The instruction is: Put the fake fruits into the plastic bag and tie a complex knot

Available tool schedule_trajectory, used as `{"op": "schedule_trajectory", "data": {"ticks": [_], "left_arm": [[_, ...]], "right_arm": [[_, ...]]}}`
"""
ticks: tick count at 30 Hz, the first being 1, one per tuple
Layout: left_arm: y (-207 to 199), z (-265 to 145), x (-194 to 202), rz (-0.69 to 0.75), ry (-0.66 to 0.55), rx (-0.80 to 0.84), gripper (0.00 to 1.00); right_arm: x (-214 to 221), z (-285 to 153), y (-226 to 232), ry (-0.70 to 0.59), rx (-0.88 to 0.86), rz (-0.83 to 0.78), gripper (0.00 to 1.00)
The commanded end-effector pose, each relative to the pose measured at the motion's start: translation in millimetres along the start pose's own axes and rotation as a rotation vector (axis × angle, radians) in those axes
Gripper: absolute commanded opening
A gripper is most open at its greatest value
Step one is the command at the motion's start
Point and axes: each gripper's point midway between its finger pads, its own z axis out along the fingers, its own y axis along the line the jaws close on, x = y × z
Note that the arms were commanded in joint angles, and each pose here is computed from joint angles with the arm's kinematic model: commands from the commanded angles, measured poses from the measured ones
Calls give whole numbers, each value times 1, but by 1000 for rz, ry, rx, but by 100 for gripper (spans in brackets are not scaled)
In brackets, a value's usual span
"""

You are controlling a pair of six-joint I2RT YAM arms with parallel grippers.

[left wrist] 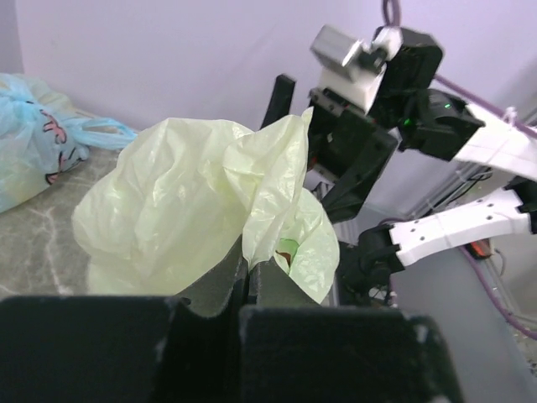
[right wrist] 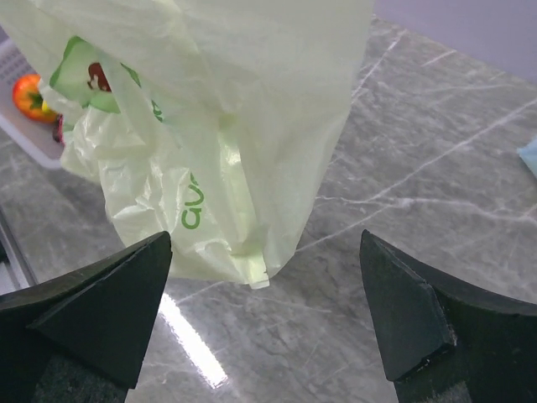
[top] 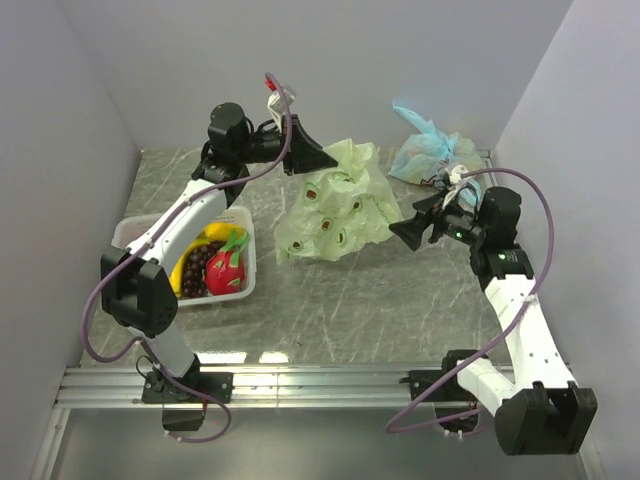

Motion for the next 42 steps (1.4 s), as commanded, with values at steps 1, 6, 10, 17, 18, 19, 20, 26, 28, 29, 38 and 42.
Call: {"op": "schedule_trajectory", "data": {"ticks": [1,6,10,17,18,19,20,26,28,29,38,42], "left_arm": [[-31,-5,-21,52,-38,61,0],[-34,-6,-28,62,-57,60,0],[-35,-13,-37,52,-80,47,0],[-7,-58,-51,87,-86,-135,0],[-4,-62,-48,131,-65,-148,0],[-4,-63,-44,135,-46,-157,0],[-5,-67,-34,94,-13,-179,0],[-18,-82,-9,70,78,-241,0],[-23,-82,-4,17,82,-237,0],[-18,-81,1,-14,81,-252,0],[117,-61,33,-270,139,-496,58],[131,-71,45,-264,126,-504,75]], "right_arm": [[-6,11,10,19,-47,-94,99],[19,33,17,107,-107,-105,83],[19,33,7,167,-72,-134,0],[28,-33,6,215,-43,-145,0],[36,-41,14,245,-57,-117,0],[35,-47,20,240,-66,-151,0],[35,-50,27,241,-82,-154,0],[27,-71,67,241,-166,-122,0],[16,-70,74,224,-197,-74,0],[10,-66,70,209,-191,-65,0],[41,-4,-22,359,-144,389,0],[54,19,-68,404,-135,500,0]]}}
